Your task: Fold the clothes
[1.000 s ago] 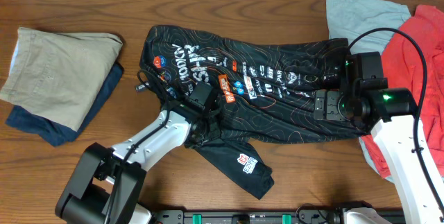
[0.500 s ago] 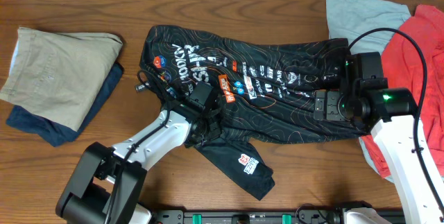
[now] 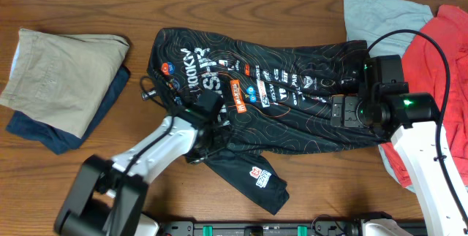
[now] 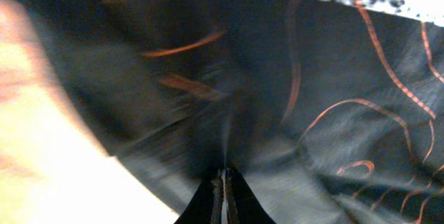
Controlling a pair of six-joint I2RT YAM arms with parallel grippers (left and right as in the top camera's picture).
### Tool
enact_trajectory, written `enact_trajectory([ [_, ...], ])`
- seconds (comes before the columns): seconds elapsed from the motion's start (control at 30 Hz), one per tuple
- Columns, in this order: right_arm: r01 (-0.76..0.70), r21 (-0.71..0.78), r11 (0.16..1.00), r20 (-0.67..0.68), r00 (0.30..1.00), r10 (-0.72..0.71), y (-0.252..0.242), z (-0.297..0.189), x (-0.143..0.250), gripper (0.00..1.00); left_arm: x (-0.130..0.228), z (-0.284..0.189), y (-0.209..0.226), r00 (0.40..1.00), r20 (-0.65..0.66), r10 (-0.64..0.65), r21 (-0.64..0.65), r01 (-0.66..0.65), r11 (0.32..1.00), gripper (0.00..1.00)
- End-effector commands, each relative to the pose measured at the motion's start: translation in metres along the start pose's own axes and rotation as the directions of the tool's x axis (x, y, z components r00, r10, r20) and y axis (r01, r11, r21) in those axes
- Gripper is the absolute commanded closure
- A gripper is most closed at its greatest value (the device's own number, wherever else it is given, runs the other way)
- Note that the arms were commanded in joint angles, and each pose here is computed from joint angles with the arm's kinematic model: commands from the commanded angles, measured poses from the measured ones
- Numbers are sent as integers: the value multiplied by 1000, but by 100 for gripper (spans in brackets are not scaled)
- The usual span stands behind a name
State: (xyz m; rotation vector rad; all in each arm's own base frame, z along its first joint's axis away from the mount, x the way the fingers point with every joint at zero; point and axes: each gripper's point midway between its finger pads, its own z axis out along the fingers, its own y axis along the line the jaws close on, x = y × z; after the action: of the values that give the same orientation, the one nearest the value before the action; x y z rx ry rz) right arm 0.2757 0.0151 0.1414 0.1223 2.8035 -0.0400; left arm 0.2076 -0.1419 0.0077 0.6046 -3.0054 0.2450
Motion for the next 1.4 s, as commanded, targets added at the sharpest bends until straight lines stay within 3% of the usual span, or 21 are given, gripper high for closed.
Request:
enact_trajectory([
  [0.0,-17,-3,1000,5,1000,17,-1,-2,-1,1,-10,-21,11,997,76,7,-2,-7,1000,94],
  [0.1,-17,-3,1000,5,1000,17,-1,-2,-1,1,-10,-32,23,993,113,-17,-36,21,999,94],
  [0.23,-18,-4,1000,12,1000,18,-1,-2,-2,1,-9,-35,0,993,110,-34,67,26,997,93],
  [0.33,-18,-5,1000,15,1000,18,-1,-2,-3,1,-8,-31,-17,992,126,9,102,-22,995,63],
  [0.37,-18,-5,1000,14,1000,18,-1,-2,-3,1,-6,-28,-21,992,124,8,105,-22,994,59],
  [0.73,-18,-4,1000,11,1000,18,-1,-2,-2,1,3,18,-24,997,71,-5,7,5,1000,57],
  [0.93,-18,-3,1000,7,1000,18,-1,-2,-1,1,2,24,-24,998,65,-6,-4,7,1000,58],
  [1.2,-17,-3,1000,3,1000,17,-1,-2,0,1,8,24,-14,999,41,-8,-41,10,999,94],
  [1.37,-17,-2,1000,2,1000,17,-1,-2,0,1,12,16,-5,1000,27,11,-65,-9,998,94],
])
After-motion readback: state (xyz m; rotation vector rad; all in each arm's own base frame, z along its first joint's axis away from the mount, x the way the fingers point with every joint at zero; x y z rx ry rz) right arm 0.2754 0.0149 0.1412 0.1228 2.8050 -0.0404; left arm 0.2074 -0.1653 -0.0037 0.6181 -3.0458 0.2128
